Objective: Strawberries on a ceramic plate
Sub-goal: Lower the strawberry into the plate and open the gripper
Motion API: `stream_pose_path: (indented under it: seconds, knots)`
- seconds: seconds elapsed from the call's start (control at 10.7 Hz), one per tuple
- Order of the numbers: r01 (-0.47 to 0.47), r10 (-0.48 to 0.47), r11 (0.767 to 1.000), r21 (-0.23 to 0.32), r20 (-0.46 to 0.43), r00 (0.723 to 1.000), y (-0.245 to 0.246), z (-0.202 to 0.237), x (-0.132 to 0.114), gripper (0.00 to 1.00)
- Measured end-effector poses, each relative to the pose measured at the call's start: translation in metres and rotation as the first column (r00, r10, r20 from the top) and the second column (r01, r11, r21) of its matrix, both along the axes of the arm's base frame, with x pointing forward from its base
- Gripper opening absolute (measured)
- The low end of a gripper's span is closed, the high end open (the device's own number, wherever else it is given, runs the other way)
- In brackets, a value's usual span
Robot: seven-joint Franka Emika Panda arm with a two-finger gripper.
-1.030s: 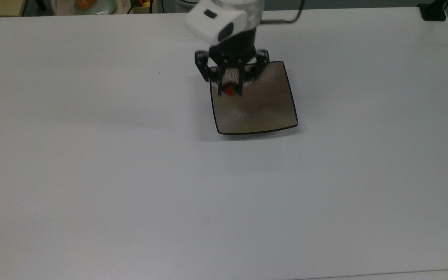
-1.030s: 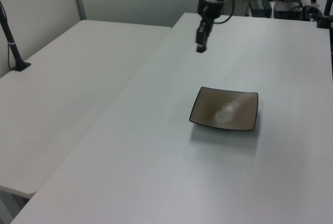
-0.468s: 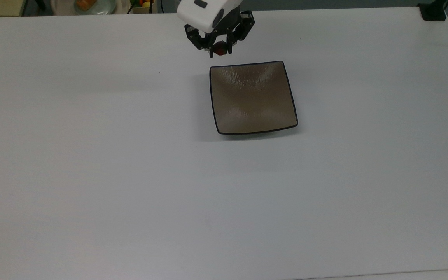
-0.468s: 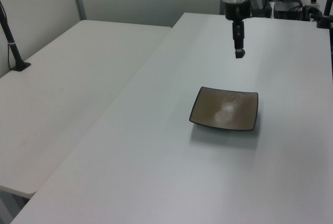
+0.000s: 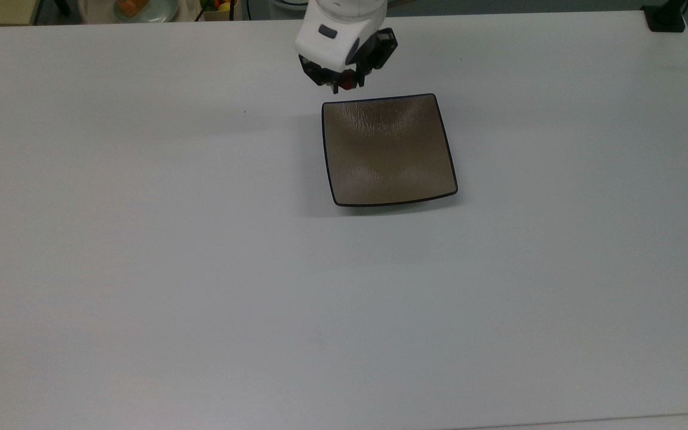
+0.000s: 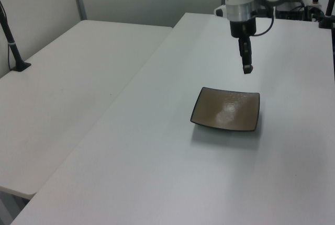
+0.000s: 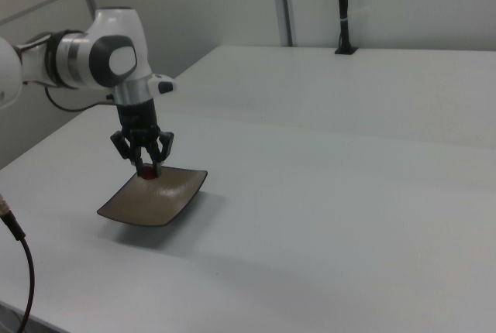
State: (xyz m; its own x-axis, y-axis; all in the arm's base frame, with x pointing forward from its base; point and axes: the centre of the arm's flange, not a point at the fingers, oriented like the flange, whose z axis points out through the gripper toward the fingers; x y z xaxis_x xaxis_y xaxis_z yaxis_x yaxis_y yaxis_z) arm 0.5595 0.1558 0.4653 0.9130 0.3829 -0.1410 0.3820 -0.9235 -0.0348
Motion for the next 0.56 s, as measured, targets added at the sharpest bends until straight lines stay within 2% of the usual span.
stream_pose_path:
  seconds: [0.37,0.56]
  knots:
    - [-0.028,0.028,1.0,0.013,0.041,0.999,0.018,-0.038,-0.008,0.39]
    - [0.001,-0.003,1.0,0.022,0.079,0.997,0.019,-0.051,-0.004,0.39]
